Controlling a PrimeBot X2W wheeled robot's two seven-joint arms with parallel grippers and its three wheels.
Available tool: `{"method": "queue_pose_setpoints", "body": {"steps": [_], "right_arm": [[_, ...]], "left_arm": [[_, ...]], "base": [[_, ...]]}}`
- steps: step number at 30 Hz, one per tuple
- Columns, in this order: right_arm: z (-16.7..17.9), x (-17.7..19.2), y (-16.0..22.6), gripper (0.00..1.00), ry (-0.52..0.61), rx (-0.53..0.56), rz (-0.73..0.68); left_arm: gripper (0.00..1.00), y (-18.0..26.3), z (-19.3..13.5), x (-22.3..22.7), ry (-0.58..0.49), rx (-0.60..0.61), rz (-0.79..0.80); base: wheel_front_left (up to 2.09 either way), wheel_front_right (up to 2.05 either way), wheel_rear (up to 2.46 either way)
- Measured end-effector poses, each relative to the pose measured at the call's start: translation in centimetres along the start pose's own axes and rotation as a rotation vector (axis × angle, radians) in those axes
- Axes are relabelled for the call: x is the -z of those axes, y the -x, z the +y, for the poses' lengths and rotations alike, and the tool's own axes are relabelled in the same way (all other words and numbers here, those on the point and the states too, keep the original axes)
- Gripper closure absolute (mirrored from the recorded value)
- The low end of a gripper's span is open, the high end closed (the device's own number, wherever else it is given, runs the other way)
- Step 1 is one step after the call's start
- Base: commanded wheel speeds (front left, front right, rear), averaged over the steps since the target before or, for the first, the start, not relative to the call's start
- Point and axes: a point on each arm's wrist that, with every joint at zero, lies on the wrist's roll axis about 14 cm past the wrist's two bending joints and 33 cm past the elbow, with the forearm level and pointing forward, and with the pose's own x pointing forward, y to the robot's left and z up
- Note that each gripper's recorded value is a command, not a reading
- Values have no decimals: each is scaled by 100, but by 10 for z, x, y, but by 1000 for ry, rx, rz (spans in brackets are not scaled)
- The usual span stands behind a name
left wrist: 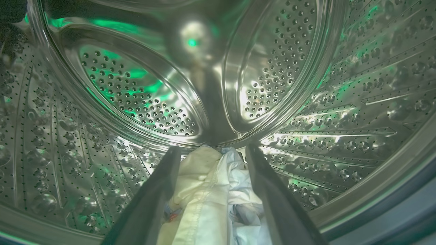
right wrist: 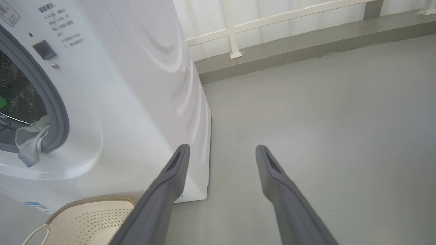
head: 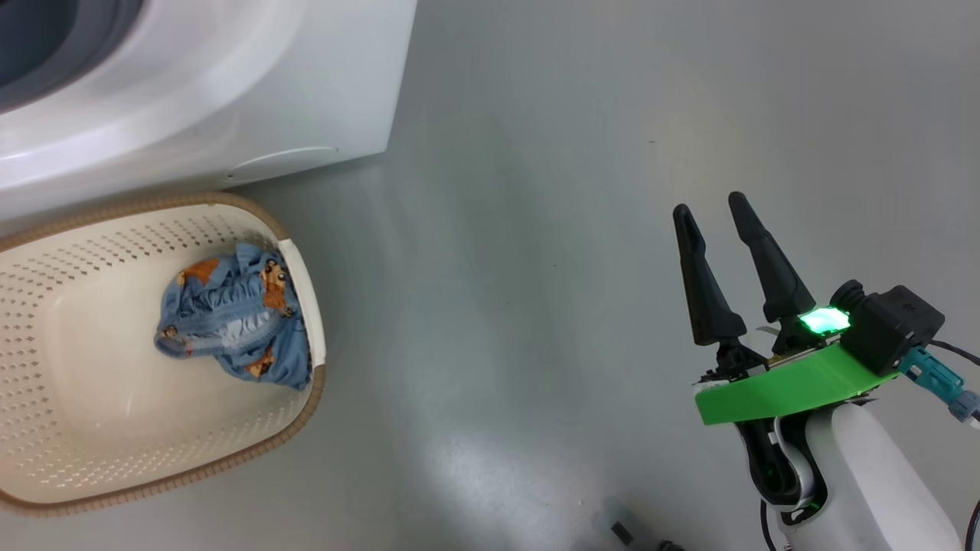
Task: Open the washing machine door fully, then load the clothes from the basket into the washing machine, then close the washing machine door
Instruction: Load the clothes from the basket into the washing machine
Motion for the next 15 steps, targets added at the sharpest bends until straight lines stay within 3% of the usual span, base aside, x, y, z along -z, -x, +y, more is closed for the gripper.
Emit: {"method": "queue_pose_setpoints", "body": {"steps": [15], "right_arm": [[3,-21,4,0,16,-21,-46]], "left_arm": [[0,35,-6,-11,79,11,-62]], "base": [[0,0,0]]}}
